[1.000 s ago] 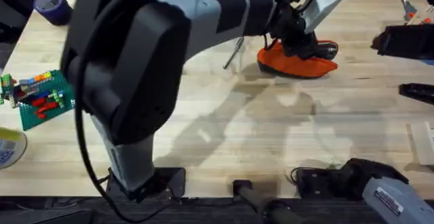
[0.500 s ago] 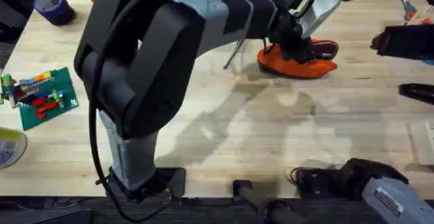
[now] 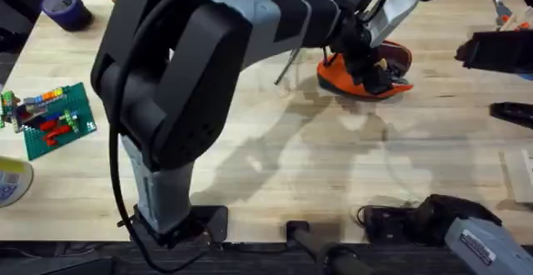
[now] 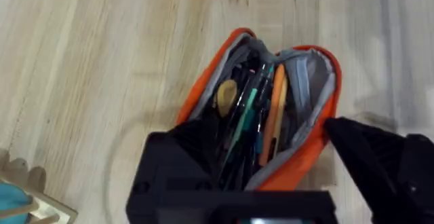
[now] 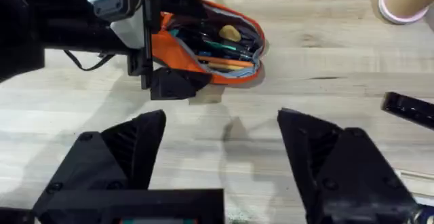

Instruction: Unzip the bag, pick up the pens from the table one at a time and place them inside, then zip the bag closed.

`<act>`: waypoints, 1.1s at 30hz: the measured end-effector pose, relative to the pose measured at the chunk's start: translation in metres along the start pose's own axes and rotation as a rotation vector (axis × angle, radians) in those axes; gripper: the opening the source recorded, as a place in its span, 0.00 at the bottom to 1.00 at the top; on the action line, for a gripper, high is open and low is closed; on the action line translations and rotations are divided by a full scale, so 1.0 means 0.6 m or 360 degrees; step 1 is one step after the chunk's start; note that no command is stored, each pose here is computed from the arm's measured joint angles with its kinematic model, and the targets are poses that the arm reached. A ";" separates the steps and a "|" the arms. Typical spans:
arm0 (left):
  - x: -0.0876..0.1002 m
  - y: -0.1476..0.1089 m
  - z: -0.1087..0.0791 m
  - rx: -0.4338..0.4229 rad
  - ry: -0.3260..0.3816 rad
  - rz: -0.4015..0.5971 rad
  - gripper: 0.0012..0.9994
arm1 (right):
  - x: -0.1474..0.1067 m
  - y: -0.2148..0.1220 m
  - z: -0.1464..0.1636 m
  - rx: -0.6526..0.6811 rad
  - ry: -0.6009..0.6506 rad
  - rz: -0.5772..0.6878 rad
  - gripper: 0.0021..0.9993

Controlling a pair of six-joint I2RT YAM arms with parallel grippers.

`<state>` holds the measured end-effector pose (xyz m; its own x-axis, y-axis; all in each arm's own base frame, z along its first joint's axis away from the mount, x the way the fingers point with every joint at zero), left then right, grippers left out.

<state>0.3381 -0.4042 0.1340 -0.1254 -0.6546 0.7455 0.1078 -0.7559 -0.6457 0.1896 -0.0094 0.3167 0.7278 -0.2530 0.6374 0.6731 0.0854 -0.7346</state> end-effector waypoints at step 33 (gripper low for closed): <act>0.002 -0.116 0.027 0.0075 -0.0055 0.0058 1.00 | 0.000 0.000 0.000 -0.0001 0.0000 0.0000 1.00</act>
<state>0.3465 -0.3526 0.1822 -0.0867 -0.6807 0.7274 0.1583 -0.7303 -0.6645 0.1896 -0.0095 0.3167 0.7278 -0.2530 0.6374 0.6730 0.0850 -0.7347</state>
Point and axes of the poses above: each hand's point on the last joint's axis, 136 mm out from that joint toward the fingers, its own y axis out along the fingers, its own z axis along the line the jaws close on, x = y × z, the point moved 3 cm from there along -y, back along the fingers, and after that the axes turned 11 degrees about y, right-handed, at the moved point
